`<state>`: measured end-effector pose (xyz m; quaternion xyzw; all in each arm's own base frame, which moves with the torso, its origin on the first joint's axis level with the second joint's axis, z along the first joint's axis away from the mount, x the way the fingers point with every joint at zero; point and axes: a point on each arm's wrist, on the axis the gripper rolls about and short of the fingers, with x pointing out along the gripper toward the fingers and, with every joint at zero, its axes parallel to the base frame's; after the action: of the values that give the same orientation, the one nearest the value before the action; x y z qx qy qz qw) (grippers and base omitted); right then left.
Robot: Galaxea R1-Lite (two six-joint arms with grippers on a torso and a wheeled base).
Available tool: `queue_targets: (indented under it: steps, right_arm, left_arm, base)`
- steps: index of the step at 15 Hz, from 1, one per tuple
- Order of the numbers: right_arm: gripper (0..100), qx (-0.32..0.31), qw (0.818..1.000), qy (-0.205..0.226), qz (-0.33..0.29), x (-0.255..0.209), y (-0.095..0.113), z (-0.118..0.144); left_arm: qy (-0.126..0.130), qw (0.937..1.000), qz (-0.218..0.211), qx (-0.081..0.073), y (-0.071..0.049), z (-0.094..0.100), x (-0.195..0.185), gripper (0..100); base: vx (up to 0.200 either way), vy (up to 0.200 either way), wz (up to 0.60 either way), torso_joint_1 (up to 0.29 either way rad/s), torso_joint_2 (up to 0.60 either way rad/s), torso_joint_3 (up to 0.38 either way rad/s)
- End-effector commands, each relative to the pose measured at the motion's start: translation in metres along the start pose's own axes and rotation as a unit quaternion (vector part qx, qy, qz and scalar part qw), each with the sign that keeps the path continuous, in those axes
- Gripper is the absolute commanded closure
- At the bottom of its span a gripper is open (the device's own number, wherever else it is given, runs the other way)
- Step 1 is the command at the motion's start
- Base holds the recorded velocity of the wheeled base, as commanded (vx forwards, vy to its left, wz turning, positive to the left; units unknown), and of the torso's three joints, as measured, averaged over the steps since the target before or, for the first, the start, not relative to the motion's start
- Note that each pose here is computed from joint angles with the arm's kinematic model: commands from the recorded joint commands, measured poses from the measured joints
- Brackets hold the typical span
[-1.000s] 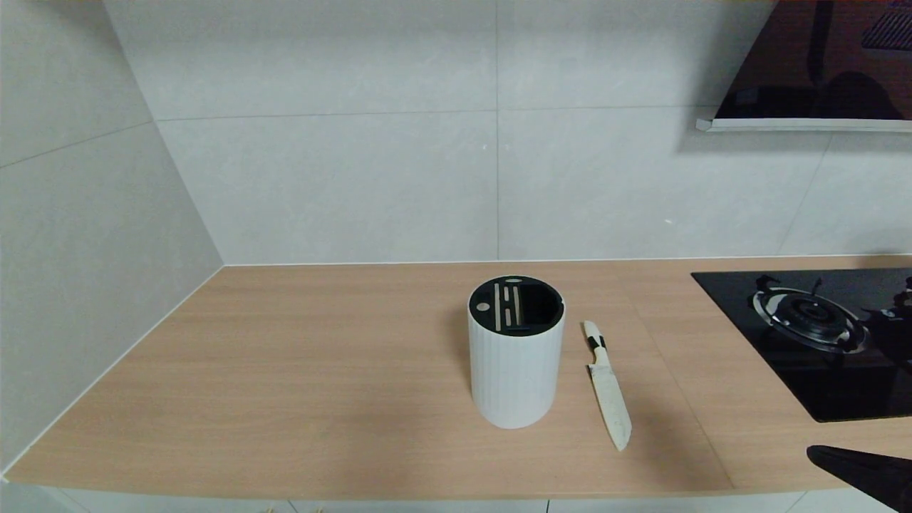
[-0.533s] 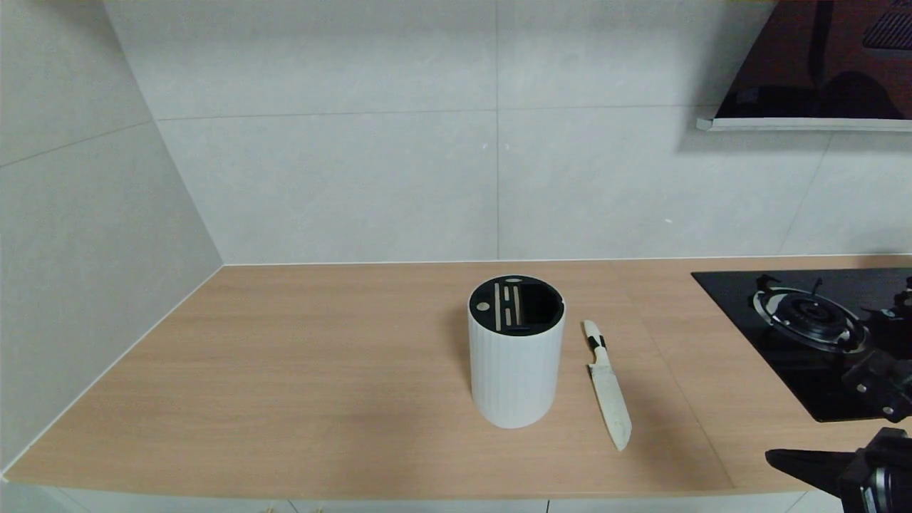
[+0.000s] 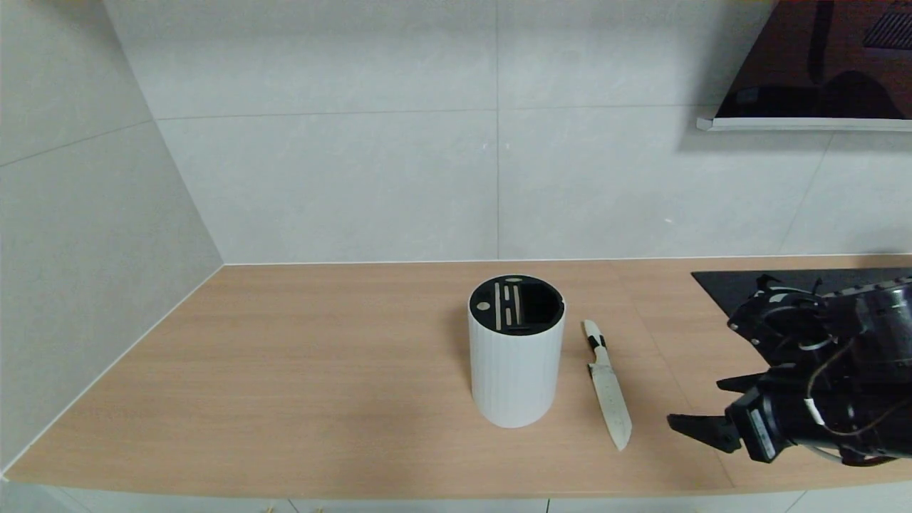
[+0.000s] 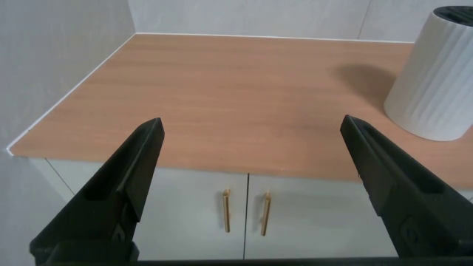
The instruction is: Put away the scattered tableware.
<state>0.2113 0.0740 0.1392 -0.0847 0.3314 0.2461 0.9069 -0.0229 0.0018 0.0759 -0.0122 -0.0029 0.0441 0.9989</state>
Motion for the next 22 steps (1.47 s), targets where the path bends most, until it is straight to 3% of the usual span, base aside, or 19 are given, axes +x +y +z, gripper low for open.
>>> queue_targets:
  steps: [1,4,5,11,18,22]
  right_arm:
    - [0,0.013,0.999,0.041,-0.021,0.041,0.002,0.008]
    - [0,0.066,0.994,0.041,-0.083,0.063,0.005,0.023]
    - [0,0.067,0.992,0.059,-0.091,0.078,0.003,0.021]
    - [0,0.064,0.988,0.091,-0.102,0.135,0.001,0.023]
    - [0,0.097,0.980,0.083,-0.150,0.195,-0.004,0.032]
    - [0,0.116,0.974,0.071,-0.179,0.220,-0.024,0.037]
  left_arm:
    - [0.000,1.0000,0.000,0.001,0.000,0.000,0.000,0]
    - [0.000,1.0000,0.000,0.001,0.000,0.000,0.000,0]
    - [0.000,1.0000,0.000,0.000,0.000,0.000,0.000,0]
    - [0.000,1.0000,0.000,0.000,0.000,0.000,0.000,0]
    - [0.000,1.0000,0.000,0.000,0.000,0.000,0.000,0]
    - [0.000,1.0000,0.000,0.000,0.000,0.000,0.000,0]
  base:
    - [0.000,0.000,0.00,0.000,0.00,0.000]
    - [0.000,0.000,0.00,0.000,0.00,0.000]
    - [0.000,0.000,0.00,0.000,0.00,0.000]
    - [0.000,0.000,0.00,0.000,0.00,0.000]
    - [0.000,0.000,0.00,0.000,0.00,0.000]
    - [0.000,0.000,0.00,0.000,0.00,0.000]
